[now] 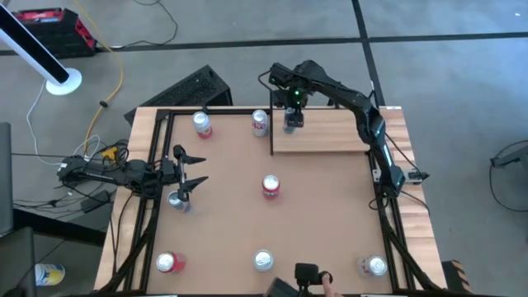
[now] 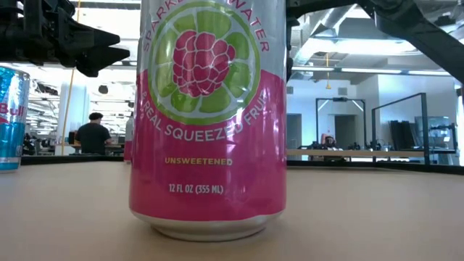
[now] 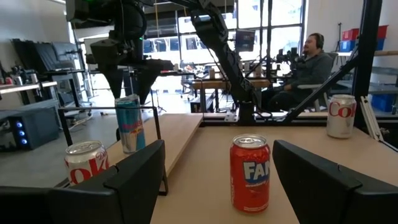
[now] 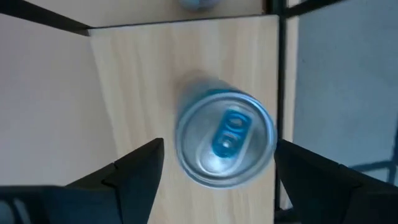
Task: Place canned beverage on shelf
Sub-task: Put the right white and blue soda can on the shelf
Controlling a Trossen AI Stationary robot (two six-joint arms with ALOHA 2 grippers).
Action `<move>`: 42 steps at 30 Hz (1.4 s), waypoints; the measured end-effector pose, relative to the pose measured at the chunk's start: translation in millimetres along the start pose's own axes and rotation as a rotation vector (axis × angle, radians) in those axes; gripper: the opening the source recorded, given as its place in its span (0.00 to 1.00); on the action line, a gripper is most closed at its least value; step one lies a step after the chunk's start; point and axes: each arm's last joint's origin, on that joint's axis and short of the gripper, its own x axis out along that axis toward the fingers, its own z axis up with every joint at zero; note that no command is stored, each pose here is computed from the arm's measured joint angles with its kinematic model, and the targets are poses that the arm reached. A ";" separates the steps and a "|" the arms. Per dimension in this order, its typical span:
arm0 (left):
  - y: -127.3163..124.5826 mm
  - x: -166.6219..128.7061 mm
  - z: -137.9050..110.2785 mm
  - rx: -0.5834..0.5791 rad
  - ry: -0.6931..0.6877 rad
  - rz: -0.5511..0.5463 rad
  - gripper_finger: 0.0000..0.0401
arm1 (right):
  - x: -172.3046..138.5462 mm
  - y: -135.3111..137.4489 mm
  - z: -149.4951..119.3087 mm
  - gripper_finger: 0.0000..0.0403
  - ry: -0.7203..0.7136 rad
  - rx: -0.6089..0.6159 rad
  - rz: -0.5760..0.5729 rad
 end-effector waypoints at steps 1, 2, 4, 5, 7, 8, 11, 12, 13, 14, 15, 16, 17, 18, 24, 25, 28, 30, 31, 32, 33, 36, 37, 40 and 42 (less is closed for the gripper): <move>0.0 0.0 0.0 0.000 0.000 0.000 0.71 | 0.0 -0.3 -0.2 0.81 0.007 0.010 -0.012; 0.0 0.0 0.0 0.000 0.000 0.000 0.71 | 0.0 -0.6 -0.4 0.81 0.012 0.020 -0.021; 0.0 0.0 0.0 0.000 0.000 0.000 0.71 | -4.0 -0.5 -2.1 0.81 0.005 0.032 -0.028; 0.0 0.0 0.0 0.000 0.000 0.000 0.71 | -6.6 -0.2 -3.0 0.81 -0.001 0.034 -0.030; 0.0 0.0 0.0 0.000 0.000 0.000 0.71 | -14.7 1.8 -5.3 0.81 -0.018 0.034 -0.039; 0.0 0.0 -0.1 0.001 0.001 0.000 0.71 | -18.6 2.2 -6.9 0.81 -0.025 0.040 -0.044; -0.1 0.0 -0.4 0.002 0.004 0.000 0.71 | -30.0 3.1 -11.7 0.81 -0.048 0.119 -0.062; 0.0 0.0 -0.4 0.002 0.004 0.000 0.71 | -34.7 3.9 -13.6 0.81 -0.064 0.156 -0.057; -0.1 0.0 -0.4 0.002 0.004 -0.001 0.71 | -40.1 4.9 -15.9 0.81 -0.084 0.192 -0.043; -0.1 0.0 -0.5 0.002 0.005 -0.001 0.71 | -45.5 5.5 -19.1 0.81 -0.107 0.224 -0.019; -0.1 0.0 -0.6 0.002 0.006 -0.001 0.71 | -50.4 6.7 -23.1 0.81 -0.126 0.248 0.011; -0.1 0.0 -0.8 -0.002 0.008 -0.001 0.71 | -55.1 8.0 -28.1 0.81 -0.141 0.268 0.040; -0.1 0.0 -1.2 -0.007 0.012 -0.001 0.71 | -58.8 9.9 -33.6 0.81 -0.147 0.285 0.061; -0.2 0.0 -1.7 -0.010 0.017 -0.002 0.71 | -61.7 13.0 -39.3 0.81 -0.149 0.299 0.084; -0.5 -0.1 -4.0 -0.022 0.040 -0.005 0.71 | -50.1 40.5 -80.4 0.76 -0.157 0.357 0.128; -0.5 -0.1 -4.0 -0.022 0.040 -0.005 0.71 | -43.5 45.9 -86.5 0.75 -0.194 0.357 0.123; -0.5 -0.1 -4.1 -0.017 0.040 -0.005 0.71 | -15.9 62.7 -105.3 0.73 -0.345 0.348 0.108; -0.5 -0.1 -3.7 -0.008 0.037 -0.005 0.71 | 1.8 72.7 -114.4 0.72 -0.451 0.344 0.091; -0.4 0.0 -3.3 -0.003 0.032 -0.004 0.71 | 10.5 77.5 -118.5 0.72 -0.502 0.345 0.079; -0.3 0.0 -2.6 0.000 0.025 -0.003 0.71 | 18.6 81.4 -121.6 0.72 -0.548 0.347 0.068; -0.3 0.0 -2.0 0.001 0.019 -0.003 0.71 | 25.8 84.1 -123.9 0.72 -0.592 0.347 0.056; -0.2 0.0 -1.3 0.000 0.013 -0.002 0.71 | 45.0 91.2 -125.5 0.72 -0.705 0.334 0.028; -0.2 0.0 -1.3 -0.002 0.013 -0.002 0.71 | 51.3 92.3 -125.8 0.72 -0.732 0.333 0.020; -0.1 0.0 -1.2 -0.014 0.012 -0.001 0.71 | 68.0 94.2 -123.2 0.71 -0.785 0.320 0.031; -0.1 0.0 -1.2 -0.015 0.012 -0.001 0.71 | 76.4 92.9 -119.2 0.69 -0.805 0.314 0.046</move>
